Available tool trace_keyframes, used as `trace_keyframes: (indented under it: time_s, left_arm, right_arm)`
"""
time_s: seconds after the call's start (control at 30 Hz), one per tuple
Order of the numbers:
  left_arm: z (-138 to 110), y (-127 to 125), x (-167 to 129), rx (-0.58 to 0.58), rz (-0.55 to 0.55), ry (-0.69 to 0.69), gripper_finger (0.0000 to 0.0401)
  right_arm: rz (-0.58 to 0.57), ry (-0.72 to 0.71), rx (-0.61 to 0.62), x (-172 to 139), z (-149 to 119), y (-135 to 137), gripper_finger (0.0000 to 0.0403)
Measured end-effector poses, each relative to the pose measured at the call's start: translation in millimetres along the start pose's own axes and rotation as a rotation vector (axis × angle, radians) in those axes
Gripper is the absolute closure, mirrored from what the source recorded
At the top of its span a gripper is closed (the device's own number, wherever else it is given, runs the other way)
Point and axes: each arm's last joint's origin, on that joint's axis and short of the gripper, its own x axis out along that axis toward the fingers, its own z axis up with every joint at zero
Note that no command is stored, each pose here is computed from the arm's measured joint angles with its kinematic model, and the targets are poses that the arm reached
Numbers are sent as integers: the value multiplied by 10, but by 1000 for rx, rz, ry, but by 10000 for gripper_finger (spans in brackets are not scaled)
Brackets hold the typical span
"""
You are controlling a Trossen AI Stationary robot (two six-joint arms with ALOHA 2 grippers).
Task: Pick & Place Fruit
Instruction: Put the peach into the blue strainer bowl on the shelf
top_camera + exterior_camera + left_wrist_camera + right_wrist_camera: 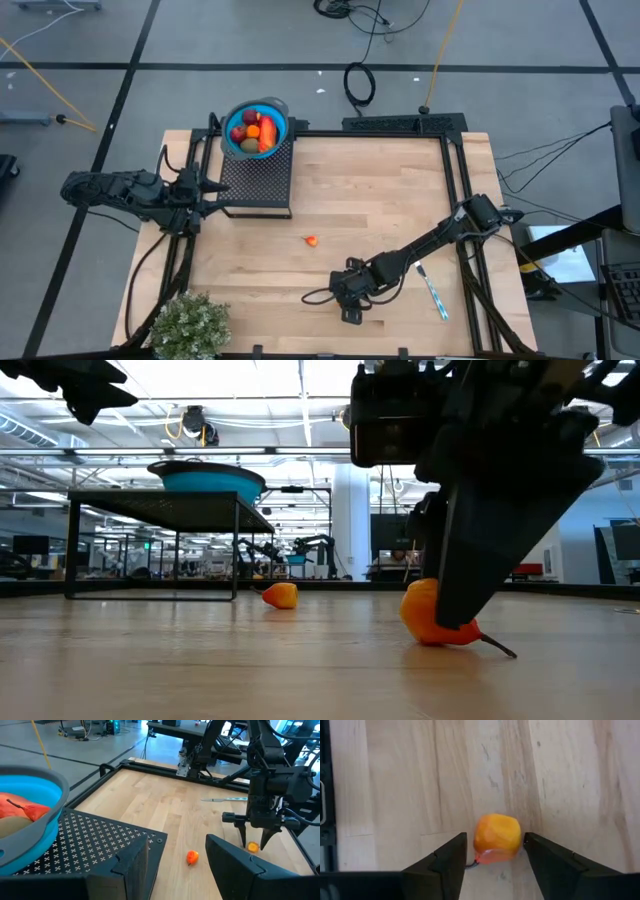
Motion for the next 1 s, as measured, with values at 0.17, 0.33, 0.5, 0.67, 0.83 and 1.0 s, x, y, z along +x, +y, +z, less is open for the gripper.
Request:
trace_keyframes:
  time_s: [0.17, 0.33, 0.5, 0.67, 0.83, 1.0]
  left_arm:
    - [0, 0, 0, 0, 0, 0, 201]
    - [0, 0, 0, 0, 0, 0, 201]
    - [0, 0, 0, 0, 0, 0, 201]
    - [1, 0, 0, -1, 0, -1, 201]
    - [3, -6, 0, -7, -17, 0, 201]
    - [23, -31, 0, -43, -89, -7, 201]
  right_arm:
    - [-8, -10, -35, 4, 5, -3, 237]
    - [-10, -10, -46, 5, 4, -7, 271]
    - [-6, -14, -49, 5, 9, -5, 294]
    - [23, -55, -47, 8, 52, 17, 299]
    - [59, -109, -45, -53, 125, 37, 297]
    - [91, -181, -76, -265, 241, 40, 300]
